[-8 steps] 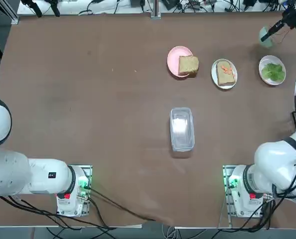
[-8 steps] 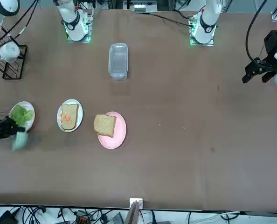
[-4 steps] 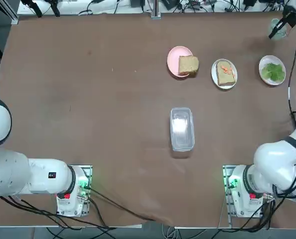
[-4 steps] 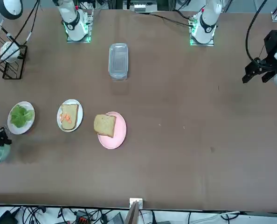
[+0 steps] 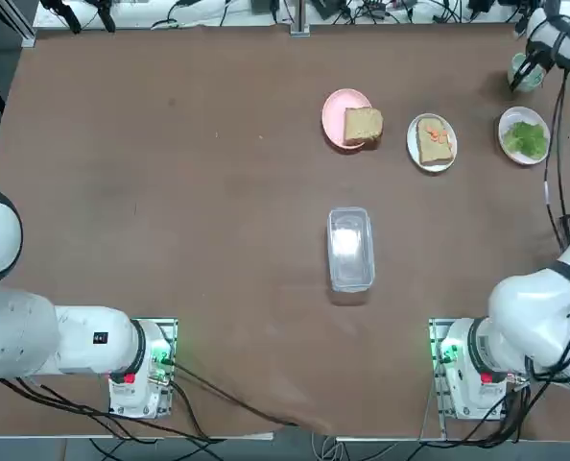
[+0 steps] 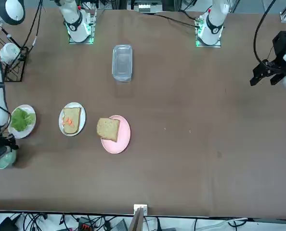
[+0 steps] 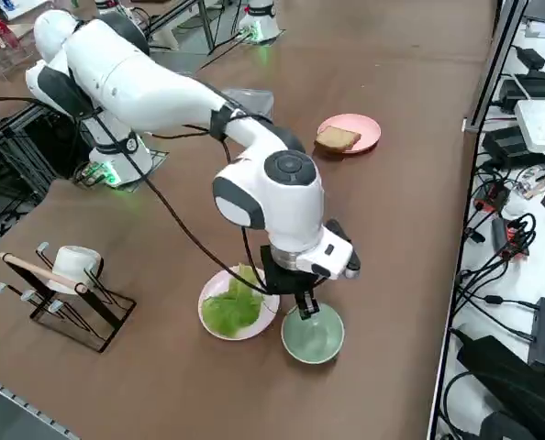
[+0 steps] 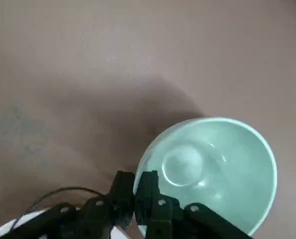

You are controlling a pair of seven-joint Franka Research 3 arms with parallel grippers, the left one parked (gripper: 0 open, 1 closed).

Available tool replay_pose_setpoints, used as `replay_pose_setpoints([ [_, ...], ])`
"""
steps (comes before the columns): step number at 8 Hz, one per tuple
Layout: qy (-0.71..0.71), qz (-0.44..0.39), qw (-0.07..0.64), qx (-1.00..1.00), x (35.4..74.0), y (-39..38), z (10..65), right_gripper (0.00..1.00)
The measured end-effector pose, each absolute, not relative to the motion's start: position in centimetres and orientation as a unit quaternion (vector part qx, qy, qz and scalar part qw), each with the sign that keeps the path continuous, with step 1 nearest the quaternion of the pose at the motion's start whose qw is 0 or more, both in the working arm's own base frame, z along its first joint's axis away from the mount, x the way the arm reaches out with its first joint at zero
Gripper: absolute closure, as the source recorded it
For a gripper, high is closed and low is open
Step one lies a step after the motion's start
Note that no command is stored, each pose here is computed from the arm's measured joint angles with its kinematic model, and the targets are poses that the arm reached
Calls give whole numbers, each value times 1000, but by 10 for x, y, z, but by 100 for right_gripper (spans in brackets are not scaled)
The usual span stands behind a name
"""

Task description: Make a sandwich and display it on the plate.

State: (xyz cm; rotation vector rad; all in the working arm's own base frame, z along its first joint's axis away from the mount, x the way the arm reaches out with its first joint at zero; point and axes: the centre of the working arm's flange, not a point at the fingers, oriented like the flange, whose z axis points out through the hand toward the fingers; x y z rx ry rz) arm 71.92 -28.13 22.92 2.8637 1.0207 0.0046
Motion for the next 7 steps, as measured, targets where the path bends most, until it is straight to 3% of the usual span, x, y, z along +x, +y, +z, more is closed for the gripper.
replay_pose_setpoints([
  [6, 348, -3, 56, 936, 723, -262, 224, 94],
  [7, 352, -5, 53, 935, 724, -255, 221, 81],
])
